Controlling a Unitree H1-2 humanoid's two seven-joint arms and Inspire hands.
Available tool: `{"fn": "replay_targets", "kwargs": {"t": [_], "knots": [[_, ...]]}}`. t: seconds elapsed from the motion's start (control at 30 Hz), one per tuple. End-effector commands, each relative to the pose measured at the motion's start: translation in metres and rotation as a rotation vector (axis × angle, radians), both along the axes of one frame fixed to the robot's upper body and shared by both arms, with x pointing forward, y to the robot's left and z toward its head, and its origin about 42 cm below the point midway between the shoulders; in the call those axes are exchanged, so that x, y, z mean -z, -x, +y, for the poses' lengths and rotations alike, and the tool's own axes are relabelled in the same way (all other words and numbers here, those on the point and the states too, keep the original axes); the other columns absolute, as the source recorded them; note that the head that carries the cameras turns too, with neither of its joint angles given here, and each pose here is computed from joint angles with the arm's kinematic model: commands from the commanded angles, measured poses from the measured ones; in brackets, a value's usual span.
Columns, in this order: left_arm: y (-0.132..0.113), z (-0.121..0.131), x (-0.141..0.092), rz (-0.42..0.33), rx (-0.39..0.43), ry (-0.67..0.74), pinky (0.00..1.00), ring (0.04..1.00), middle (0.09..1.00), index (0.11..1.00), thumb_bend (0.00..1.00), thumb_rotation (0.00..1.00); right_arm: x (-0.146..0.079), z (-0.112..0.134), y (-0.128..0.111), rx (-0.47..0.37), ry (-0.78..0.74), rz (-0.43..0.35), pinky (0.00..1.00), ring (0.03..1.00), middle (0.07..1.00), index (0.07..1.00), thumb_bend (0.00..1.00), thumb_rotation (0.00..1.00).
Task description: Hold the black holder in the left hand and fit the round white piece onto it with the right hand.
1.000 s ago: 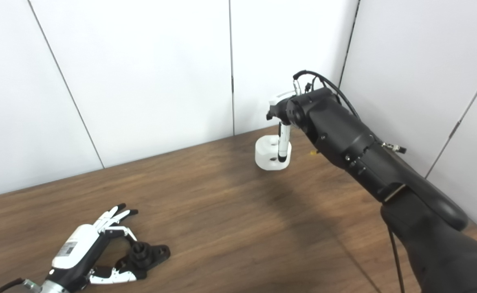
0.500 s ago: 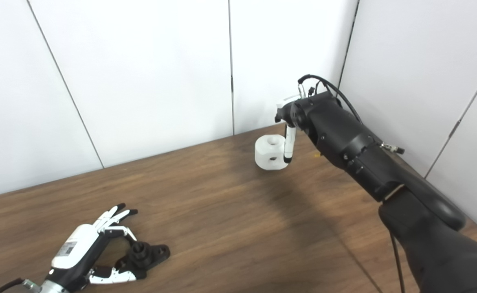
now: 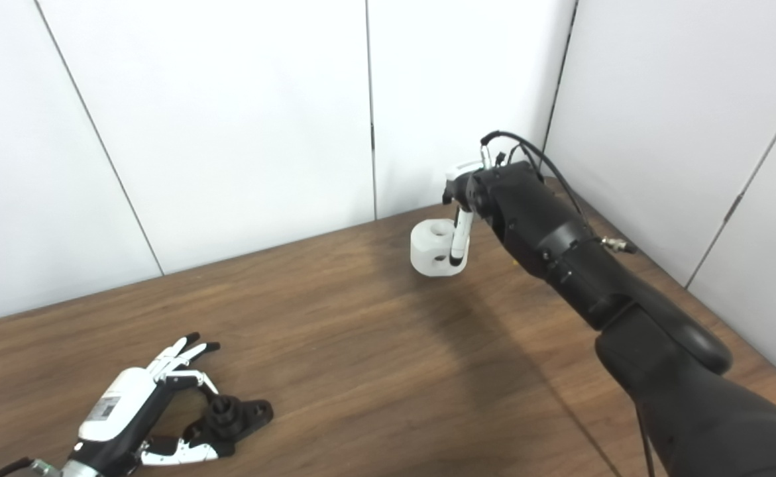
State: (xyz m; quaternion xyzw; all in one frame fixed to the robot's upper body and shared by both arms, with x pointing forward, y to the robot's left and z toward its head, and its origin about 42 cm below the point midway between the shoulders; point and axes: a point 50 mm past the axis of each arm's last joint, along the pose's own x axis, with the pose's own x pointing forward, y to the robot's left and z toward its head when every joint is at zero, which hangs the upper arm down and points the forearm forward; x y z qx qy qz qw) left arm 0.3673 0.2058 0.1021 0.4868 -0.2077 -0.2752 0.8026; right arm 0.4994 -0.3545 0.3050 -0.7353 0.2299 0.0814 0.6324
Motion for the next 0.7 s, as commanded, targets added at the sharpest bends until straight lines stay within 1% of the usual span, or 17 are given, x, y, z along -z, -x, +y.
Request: {"fn": "replay_targets", "kwargs": {"t": [0.0,0.17,0.27,0.4,0.67], "knots": [[0.041,0.034,0.063,0.219,-0.091,-0.185,0.97,1.000,0.918,0.482,0.52,0.06,-0.038,0.003,-0.009,-0.028,0.011,-0.110,0.91,0.973,0.985,0.886,0.93,0.32],[0.044,0.033,0.063,0.229,-0.093,-0.183,0.99,1.000,0.920,0.482,0.52,0.06,-0.034,0.006,-0.011,-0.030,-0.009,-0.110,0.93,0.981,0.984,0.887,0.94,0.32],[0.045,0.033,0.064,0.232,-0.093,-0.175,0.99,1.000,0.914,0.482,0.52,0.06,-0.032,0.007,-0.011,-0.036,-0.019,-0.107,0.92,0.976,0.986,0.867,0.94,0.30],[0.045,0.032,0.063,0.221,-0.089,-0.183,0.99,1.000,0.913,0.482,0.52,0.06,-0.028,0.009,-0.010,-0.030,-0.026,-0.098,0.91,0.971,0.985,0.869,0.94,0.31],[0.047,0.033,0.060,0.232,-0.093,-0.181,0.99,1.000,0.923,0.482,0.52,0.06,-0.020,0.008,-0.007,-0.028,-0.031,-0.082,0.92,0.965,0.979,0.858,0.94,0.31]]}}
